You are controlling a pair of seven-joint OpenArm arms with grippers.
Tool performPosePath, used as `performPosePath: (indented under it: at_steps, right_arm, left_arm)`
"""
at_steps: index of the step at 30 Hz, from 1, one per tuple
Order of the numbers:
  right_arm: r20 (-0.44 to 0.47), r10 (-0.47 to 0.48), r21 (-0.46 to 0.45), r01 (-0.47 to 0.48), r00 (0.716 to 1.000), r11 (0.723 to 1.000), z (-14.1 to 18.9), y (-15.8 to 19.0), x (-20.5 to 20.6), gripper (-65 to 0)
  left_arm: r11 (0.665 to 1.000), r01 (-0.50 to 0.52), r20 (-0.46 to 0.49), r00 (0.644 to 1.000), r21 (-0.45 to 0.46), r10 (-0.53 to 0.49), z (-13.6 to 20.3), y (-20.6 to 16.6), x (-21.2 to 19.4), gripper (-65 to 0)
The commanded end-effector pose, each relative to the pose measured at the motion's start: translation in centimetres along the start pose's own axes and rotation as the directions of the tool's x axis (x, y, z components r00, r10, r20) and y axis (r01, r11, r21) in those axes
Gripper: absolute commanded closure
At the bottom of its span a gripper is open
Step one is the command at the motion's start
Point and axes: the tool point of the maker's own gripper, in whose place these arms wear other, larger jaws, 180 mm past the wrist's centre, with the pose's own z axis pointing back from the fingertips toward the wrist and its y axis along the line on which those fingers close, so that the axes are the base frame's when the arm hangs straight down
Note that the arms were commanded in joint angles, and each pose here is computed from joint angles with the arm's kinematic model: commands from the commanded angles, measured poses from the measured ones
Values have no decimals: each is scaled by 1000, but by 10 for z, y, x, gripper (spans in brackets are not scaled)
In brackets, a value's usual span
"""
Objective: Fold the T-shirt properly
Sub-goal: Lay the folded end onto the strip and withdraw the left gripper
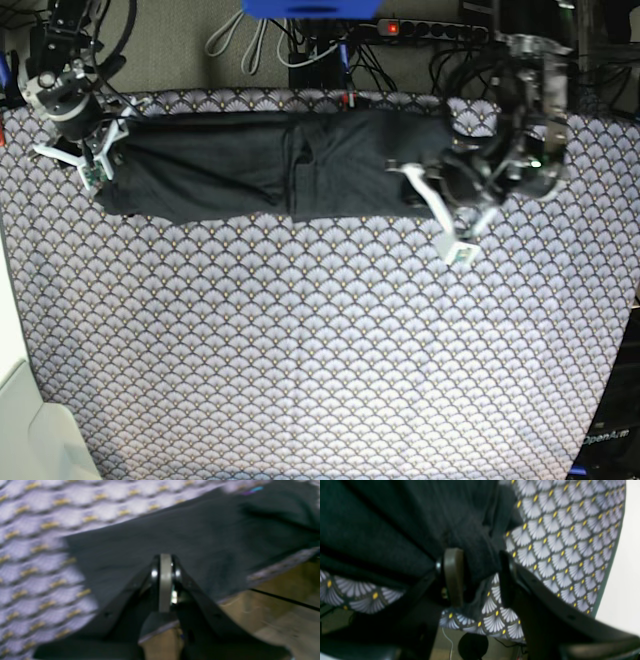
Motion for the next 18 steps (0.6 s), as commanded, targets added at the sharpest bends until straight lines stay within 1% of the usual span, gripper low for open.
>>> performPosePath:
  at_steps: [1, 5, 8, 16, 18]
  right_arm:
    - [28, 5, -21, -5, 1000, 1000, 4, -7, 7, -252]
    - [28, -1, -34, 2, 1000, 999, 6, -11, 6, -307]
    - [25, 3, -29, -2, 1000, 1000, 6, -9, 6, -336]
    - [-69, 22, -45, -25, 997, 999, 9, -18, -10, -341]
    - [-82, 25, -69, -30, 996, 997, 15, -25, -12, -341]
  left_arm:
    - [1000, 10, 27, 1000, 13, -10, 7, 7, 7, -4]
    - [997, 29, 0, 1000, 72, -29, 17, 30, 0, -5]
    - [996, 39, -7, 999, 85, -39, 20, 35, -1, -5]
    - [996, 39, 1, 999, 82, -39, 19, 34, 2, -5]
    - [995, 43, 2, 999, 87, -43, 20, 36, 4, -5]
